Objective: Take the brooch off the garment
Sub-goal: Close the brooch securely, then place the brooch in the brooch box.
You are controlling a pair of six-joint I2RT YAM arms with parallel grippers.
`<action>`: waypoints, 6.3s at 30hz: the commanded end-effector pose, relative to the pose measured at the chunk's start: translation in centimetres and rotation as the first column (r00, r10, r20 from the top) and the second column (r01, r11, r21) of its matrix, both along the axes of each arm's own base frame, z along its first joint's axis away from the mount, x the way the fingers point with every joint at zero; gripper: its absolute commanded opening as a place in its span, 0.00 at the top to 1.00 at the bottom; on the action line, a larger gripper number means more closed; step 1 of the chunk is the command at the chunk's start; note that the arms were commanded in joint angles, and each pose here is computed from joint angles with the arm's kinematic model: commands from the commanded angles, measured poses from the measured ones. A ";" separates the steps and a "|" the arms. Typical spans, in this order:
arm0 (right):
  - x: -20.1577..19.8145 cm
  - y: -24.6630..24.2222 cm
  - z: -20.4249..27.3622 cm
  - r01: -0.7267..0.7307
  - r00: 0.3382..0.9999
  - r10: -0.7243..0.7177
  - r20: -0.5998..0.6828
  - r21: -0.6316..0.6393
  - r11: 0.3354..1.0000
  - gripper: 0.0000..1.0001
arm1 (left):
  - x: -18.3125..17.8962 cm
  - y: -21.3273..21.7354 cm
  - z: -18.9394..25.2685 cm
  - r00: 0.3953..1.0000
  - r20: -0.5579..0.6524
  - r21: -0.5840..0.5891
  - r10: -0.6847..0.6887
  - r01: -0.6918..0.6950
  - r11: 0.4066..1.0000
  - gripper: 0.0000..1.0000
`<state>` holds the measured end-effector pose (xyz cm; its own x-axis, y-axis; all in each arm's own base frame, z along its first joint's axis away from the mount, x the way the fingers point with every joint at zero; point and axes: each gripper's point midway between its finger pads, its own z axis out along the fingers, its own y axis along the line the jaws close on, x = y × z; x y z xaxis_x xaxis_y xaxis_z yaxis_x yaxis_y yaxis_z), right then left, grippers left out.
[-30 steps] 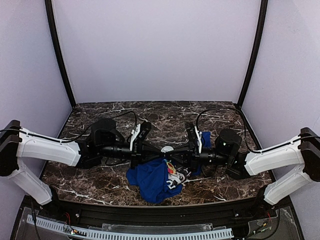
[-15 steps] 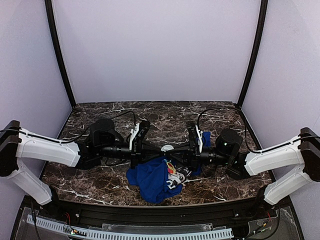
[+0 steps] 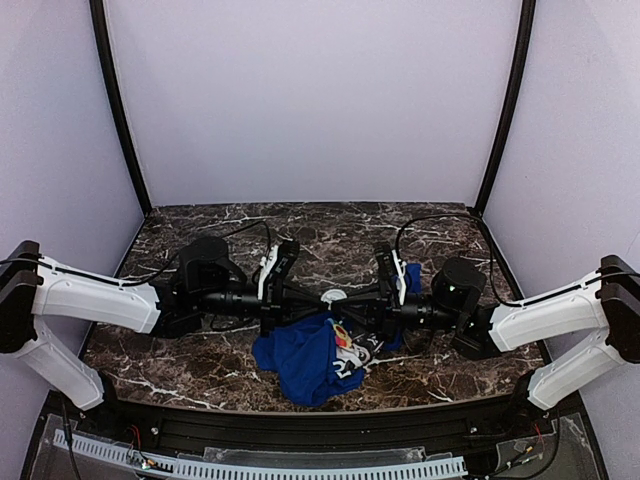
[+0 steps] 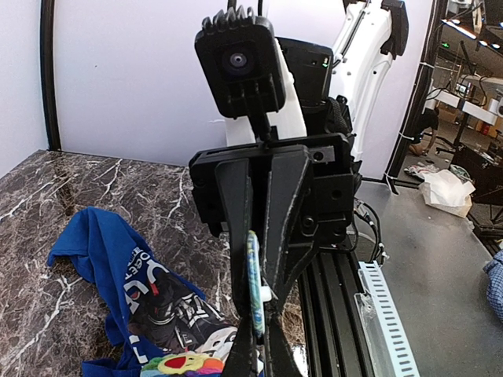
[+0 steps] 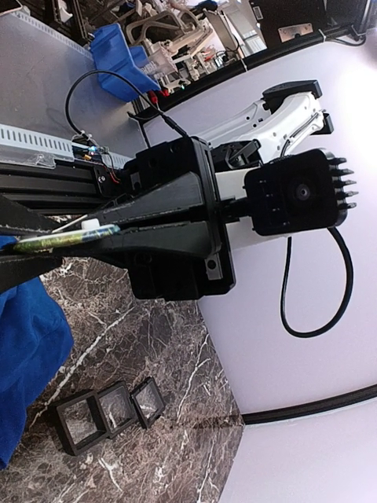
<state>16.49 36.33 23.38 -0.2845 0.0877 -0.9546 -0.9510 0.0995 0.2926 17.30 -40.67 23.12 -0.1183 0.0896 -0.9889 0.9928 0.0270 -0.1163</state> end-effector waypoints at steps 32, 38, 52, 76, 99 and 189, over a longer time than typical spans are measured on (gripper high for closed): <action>7.2 -1.2 0.3 0.277 0.946 -0.271 -0.179 0.008 0.961 1.00 | -0.7 1.0 -1.8 0.998 -0.024 0.048 -0.051 0.052 0.998 0.99; 8.4 -1.2 -0.4 0.316 0.926 -0.313 -0.211 -0.020 0.948 1.00 | -0.8 1.0 -1.8 0.998 -0.022 0.046 -0.058 0.059 0.997 0.99; 9.2 -2.5 -0.2 0.374 0.901 -0.357 -0.246 0.024 0.927 1.00 | -0.6 1.4 -1.7 1.000 -0.015 0.034 -0.026 0.027 0.999 0.99; 11.5 -3.5 -0.9 0.480 0.832 -0.449 -0.325 0.016 0.877 1.00 | -0.7 1.2 -2.2 0.999 -0.027 0.040 -0.046 0.047 0.998 0.99; 11.0 -3.4 -0.2 0.447 0.855 -0.400 -0.331 0.080 0.891 1.00 | 0.8 0.9 -2.9 0.999 -0.028 0.057 0.027 -0.025 0.998 0.99; 8.1 -14.9 1.2 0.731 0.681 -0.725 0.107 -0.033 0.682 0.47 | 20.2 23.7 -14.8 0.271 0.138 0.619 0.953 -0.774 0.131 0.99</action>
<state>24.68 22.07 24.88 -0.0928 0.1781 -0.9796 -0.6011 0.7743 0.1978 36.73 -18.19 8.60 -0.6432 0.1955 -0.7404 0.2260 0.9723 0.0604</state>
